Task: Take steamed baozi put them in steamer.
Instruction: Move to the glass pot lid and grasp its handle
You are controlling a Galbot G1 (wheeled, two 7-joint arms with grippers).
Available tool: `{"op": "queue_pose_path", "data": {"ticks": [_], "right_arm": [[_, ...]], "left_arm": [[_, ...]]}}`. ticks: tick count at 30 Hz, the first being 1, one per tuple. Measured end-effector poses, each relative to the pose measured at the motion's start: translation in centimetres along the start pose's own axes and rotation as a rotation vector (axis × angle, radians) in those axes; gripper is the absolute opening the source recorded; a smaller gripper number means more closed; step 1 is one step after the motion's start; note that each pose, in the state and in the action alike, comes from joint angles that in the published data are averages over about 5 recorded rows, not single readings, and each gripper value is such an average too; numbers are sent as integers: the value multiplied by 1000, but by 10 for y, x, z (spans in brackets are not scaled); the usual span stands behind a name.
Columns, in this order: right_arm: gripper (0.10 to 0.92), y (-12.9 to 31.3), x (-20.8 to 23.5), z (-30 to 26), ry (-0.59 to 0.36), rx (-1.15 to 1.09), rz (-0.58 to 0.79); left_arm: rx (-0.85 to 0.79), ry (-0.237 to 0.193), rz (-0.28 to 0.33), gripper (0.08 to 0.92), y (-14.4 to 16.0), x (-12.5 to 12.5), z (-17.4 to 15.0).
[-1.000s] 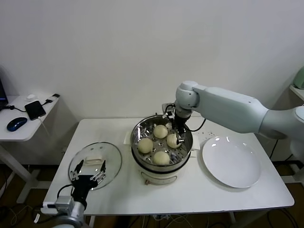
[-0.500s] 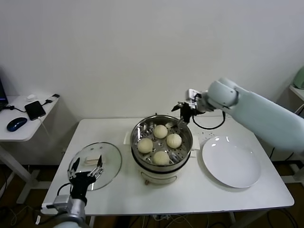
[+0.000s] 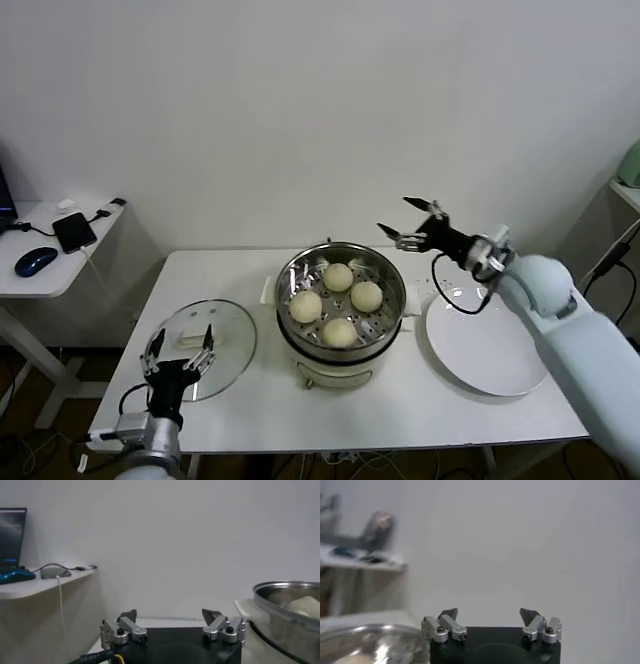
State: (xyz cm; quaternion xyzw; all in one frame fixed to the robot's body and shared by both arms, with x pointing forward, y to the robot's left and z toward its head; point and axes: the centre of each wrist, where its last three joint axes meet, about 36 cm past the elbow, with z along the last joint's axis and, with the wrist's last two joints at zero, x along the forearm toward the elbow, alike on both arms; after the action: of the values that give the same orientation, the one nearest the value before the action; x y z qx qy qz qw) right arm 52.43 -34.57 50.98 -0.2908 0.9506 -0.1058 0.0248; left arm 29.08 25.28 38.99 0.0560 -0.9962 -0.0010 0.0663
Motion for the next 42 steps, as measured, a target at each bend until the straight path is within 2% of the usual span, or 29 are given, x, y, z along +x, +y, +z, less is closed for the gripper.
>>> {"op": "queue_pose_path", "data": {"ticks": [4,10,14,18,24,29,34,42], "right_arm": [[823,16,35,40,-45,-104,152],[823,49,75,93,-34,-234,295],[823,67,96,116,-15,-286,354],[823,80,114,131,0,-316,397],[823,92,133,144,19,-340,436],[823,96,142,150,33,-351,454],[823,97,146,155,42,-356,473],[823,102,149,161,50,-370,491]], "left_arm": [[-62,-2,-18,823,4,-6,2],[-239,-3,-57,823,12,-17,7],[-423,-17,-85,823,18,-26,13],[-672,-43,-104,823,22,-36,21],[-1049,-62,-63,823,28,-42,34],[-1274,-55,-14,823,35,-49,50],[-1396,-44,14,823,39,-53,65],[-1504,-20,16,823,41,-66,81]]}}
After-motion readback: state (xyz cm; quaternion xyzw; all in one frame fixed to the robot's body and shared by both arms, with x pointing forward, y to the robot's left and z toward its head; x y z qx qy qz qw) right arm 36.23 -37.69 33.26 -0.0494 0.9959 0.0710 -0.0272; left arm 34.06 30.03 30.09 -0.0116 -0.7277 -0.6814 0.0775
